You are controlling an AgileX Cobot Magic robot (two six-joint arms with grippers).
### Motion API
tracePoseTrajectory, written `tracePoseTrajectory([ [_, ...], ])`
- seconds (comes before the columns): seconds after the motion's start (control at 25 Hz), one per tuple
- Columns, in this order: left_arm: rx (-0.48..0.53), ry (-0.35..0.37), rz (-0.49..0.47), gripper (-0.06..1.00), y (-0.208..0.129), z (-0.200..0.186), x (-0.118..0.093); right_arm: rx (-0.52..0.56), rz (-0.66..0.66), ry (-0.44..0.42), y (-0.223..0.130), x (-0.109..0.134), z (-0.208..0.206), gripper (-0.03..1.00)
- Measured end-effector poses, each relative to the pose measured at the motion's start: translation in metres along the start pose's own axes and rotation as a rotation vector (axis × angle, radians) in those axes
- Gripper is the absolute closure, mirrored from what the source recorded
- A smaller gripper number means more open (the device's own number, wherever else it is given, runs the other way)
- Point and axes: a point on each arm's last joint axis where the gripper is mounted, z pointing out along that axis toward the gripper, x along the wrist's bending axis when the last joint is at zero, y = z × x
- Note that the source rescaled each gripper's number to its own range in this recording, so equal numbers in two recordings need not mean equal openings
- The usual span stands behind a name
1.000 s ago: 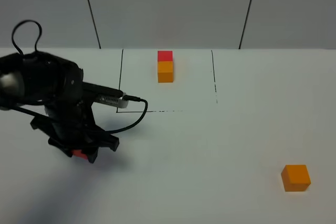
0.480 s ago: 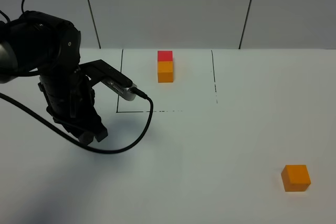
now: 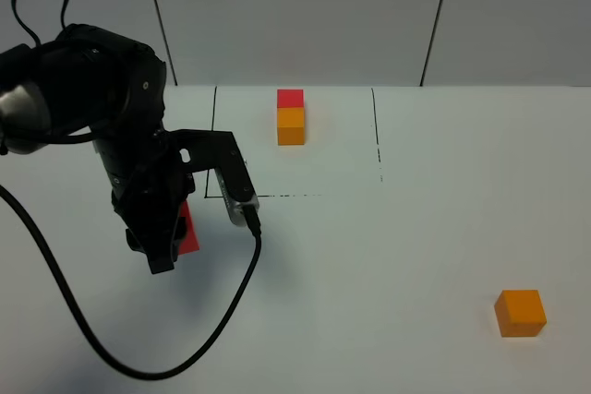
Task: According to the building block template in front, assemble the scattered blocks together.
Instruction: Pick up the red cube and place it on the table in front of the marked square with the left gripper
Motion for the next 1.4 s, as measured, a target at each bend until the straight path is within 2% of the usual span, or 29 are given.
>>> tracePoseTrajectory([
  [0.08,-0.012,0.016,0.082,0.94,0.007,0.0,-0.004,0.0,0.0,0.0,0.0,0.0,0.0,0.18],
  [0.24,-0.026,0.034,0.161,0.94,0.017,0.004,-0.006,0.0,0.0,0.0,0.0,0.0,0.0,0.18],
  [0.84,-0.064,-0.026,0.182,0.94,0.062,0.024,0.024,0.0,0.0,0.0,0.0,0.0,0.0,0.18],
  [1.12,-0.058,-0.033,0.237,0.94,0.097,0.035,0.018,0.0,0.0,0.0,0.0,0.0,0.0,0.18],
  [1.4,-0.034,-0.054,0.213,0.94,0.106,0.053,0.019,0.0,0.0,0.0,0.0,0.0,0.0,0.18],
])
